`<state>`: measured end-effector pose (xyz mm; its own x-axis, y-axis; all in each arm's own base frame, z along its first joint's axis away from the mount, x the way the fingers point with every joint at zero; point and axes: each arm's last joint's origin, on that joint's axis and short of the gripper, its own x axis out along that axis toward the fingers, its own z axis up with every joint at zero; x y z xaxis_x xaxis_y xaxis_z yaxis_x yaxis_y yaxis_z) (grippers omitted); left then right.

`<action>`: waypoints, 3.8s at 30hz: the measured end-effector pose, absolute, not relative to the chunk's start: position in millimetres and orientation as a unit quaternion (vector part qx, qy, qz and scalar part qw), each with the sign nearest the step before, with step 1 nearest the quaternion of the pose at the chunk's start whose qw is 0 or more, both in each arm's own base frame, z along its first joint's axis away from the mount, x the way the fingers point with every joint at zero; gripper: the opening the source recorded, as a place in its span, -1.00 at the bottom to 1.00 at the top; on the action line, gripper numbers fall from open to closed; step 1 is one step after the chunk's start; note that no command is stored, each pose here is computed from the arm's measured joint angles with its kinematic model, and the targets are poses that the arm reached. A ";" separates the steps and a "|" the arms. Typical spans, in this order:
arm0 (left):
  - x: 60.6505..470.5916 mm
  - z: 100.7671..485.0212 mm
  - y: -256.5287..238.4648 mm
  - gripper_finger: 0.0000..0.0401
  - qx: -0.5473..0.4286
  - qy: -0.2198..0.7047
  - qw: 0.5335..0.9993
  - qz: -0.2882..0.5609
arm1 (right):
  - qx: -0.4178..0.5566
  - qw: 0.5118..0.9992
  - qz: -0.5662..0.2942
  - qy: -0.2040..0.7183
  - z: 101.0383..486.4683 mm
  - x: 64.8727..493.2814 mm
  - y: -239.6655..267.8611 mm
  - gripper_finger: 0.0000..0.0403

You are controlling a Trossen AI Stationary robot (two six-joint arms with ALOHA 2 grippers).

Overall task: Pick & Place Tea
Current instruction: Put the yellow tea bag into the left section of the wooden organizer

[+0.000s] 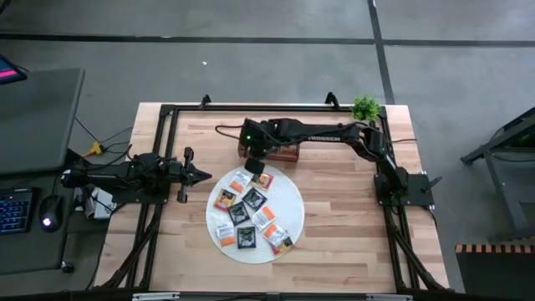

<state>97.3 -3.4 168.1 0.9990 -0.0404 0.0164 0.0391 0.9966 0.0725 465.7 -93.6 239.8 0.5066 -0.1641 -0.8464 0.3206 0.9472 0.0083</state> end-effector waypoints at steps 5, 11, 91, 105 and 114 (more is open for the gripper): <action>97.3 168.1 -3.4 -1.00 0.036 -0.009 0.999 -0.020 | 0.074 0.856 -0.192 0.475 235.8 464.4 -107.5 -0.99; 97.3 168.0 -3.4 -1.00 0.036 -0.009 0.999 -0.020 | 0.101 0.837 -0.197 0.500 208.0 467.9 -117.5 -0.99; 97.4 168.0 -3.4 -1.00 0.036 -0.009 0.999 -0.020 | 0.136 0.805 0.035 0.577 234.7 386.1 68.5 -1.00; 97.4 168.0 -3.4 -1.00 0.036 -0.009 0.999 -0.020 | 0.410 0.731 -0.077 0.540 186.2 292.6 146.2 -0.87; 97.4 168.0 -3.4 -1.00 0.036 -0.009 0.999 -0.020 | 0.493 0.744 -0.125 0.435 159.1 268.8 171.5 -0.34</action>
